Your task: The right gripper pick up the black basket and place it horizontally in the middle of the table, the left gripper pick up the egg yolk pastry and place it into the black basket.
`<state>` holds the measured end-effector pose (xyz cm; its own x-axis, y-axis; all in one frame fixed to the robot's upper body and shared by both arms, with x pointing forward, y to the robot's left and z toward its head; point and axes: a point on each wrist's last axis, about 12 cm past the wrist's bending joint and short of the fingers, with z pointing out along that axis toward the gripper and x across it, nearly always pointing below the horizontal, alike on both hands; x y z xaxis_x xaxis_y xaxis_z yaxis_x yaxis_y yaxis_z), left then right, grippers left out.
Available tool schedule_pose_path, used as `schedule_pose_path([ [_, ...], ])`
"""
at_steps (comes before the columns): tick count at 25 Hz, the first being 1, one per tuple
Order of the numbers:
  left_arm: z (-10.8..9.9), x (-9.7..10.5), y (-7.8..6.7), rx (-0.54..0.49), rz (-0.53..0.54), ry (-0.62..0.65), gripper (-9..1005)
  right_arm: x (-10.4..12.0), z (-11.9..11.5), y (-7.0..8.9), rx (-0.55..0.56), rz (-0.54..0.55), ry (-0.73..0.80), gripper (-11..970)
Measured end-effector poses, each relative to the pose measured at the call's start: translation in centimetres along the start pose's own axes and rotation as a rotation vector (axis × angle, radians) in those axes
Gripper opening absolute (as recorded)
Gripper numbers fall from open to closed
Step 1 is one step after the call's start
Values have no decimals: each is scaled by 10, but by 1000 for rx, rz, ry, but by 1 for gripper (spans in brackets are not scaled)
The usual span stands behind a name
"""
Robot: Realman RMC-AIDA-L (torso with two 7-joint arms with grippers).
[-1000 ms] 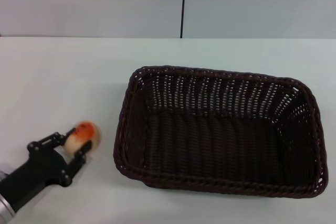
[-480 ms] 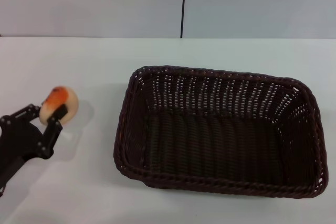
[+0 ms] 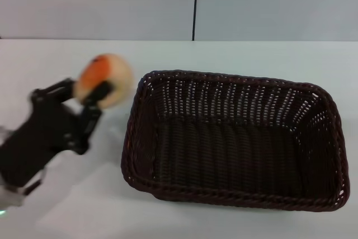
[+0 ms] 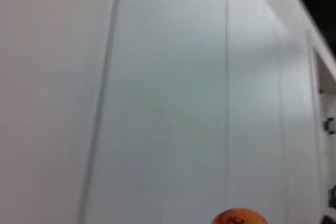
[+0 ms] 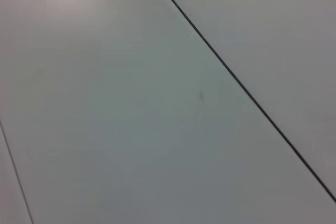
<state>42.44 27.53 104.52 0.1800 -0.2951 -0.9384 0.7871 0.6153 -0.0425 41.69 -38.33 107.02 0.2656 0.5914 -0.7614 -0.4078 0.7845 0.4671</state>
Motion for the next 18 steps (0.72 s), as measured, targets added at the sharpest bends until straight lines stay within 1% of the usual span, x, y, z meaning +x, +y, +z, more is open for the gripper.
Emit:
schedule_pose_path([
  [1, 9, 4, -2, 25, -26, 1, 164, -1, 0, 0, 2, -4, -2, 760],
  [3, 19, 10, -5, 38, -49, 16, 199, -1, 0, -1, 3, -17, -2, 760],
  [5, 19, 10, -5, 38, -49, 16, 233, 0, -1, -1, 3, -35, -1, 760],
  [6, 27, 17, -9, 45, -58, 41, 250, 0, -1, -1, 4, -42, 0, 760],
  [10, 27, 17, -9, 45, -58, 41, 319, 0, -1, -1, 2, -60, 3, 760],
  [11, 30, 27, -17, 49, -59, 98, 336, 0, -1, -1, 3, -65, 4, 760],
  [12, 30, 27, -17, 49, -59, 98, 366, 0, 0, -1, 5, -71, 5, 760],
  [13, 23, 27, -18, 31, -61, 103, 396, 1, 0, -1, 8, -78, 6, 760],
  [14, 23, 27, -18, 31, -61, 103, 426, 2, 0, -1, 9, -82, 6, 760],
  [15, 17, 26, -19, 8, -58, 102, 456, 4, 0, 0, 11, -83, 5, 760],
  [16, 6, 24, -16, -47, -43, 98, 486, 5, 0, 1, 11, -82, 3, 760],
  [17, -6, 21, -10, -132, -14, 96, 516, 7, 0, 2, 9, -82, -1, 760],
  [18, -11, 19, -7, -170, -1, 96, 570, 8, 0, 3, 7, -85, -5, 760],
])
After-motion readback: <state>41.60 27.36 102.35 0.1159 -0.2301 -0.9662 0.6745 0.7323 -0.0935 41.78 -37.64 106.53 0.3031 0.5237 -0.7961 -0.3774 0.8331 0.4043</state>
